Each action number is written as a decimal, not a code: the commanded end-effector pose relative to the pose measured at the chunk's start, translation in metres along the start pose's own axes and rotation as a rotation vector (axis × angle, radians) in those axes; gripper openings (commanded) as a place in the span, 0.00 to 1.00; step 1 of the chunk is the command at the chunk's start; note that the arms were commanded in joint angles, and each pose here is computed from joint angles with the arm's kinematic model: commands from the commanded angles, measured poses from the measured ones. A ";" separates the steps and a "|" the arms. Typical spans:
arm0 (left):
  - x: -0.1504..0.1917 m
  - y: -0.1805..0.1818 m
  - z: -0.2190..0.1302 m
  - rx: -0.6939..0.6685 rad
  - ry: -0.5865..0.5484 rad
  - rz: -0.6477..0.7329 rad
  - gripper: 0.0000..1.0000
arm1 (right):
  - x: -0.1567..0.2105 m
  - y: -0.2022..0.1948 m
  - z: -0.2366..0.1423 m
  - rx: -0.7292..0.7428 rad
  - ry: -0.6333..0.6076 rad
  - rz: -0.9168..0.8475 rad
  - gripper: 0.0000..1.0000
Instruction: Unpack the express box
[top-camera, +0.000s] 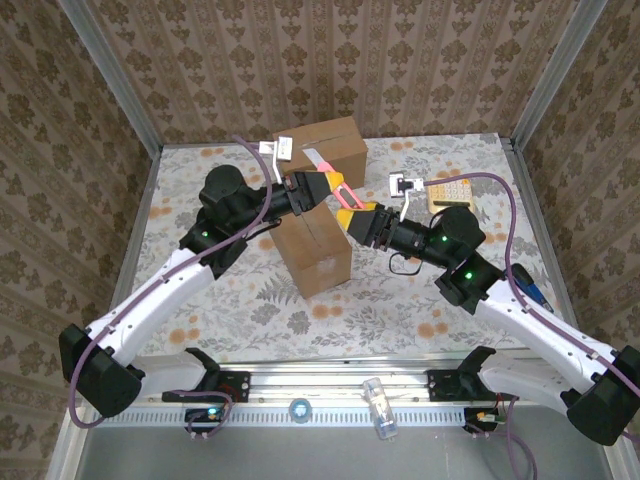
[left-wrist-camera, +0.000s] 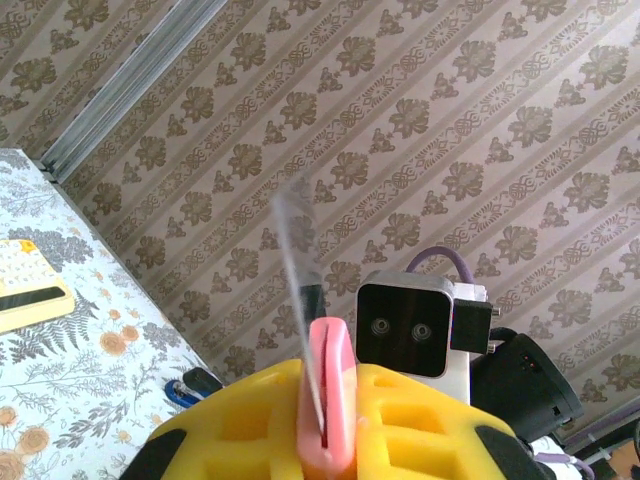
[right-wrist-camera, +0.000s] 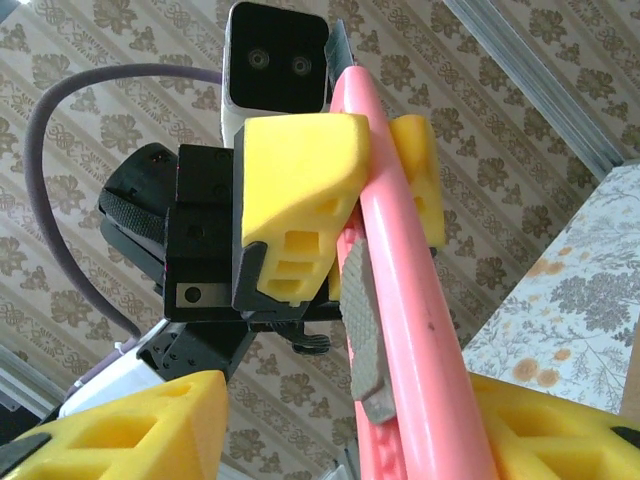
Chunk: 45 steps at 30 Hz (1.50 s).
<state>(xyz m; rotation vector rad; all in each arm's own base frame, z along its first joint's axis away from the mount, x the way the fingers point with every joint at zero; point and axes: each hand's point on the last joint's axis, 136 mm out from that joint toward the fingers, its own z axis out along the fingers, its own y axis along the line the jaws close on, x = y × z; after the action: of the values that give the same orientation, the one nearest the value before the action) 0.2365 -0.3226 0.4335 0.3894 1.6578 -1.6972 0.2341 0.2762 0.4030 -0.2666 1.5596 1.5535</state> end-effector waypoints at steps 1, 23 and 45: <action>-0.006 -0.010 -0.007 0.033 -0.036 0.027 0.00 | -0.015 0.024 -0.005 -0.085 -0.060 -0.036 0.54; -0.005 -0.004 -0.014 0.032 -0.091 0.031 0.00 | -0.032 0.037 -0.009 -0.116 -0.130 -0.037 0.35; -0.003 0.002 -0.014 0.027 -0.098 0.021 0.00 | -0.035 0.034 -0.007 -0.103 -0.145 -0.017 0.17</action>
<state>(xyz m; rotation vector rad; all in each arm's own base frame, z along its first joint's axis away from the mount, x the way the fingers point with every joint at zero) 0.2256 -0.3112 0.4432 0.3648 1.5416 -1.7555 0.2381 0.2687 0.4164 -0.1968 1.4971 1.5753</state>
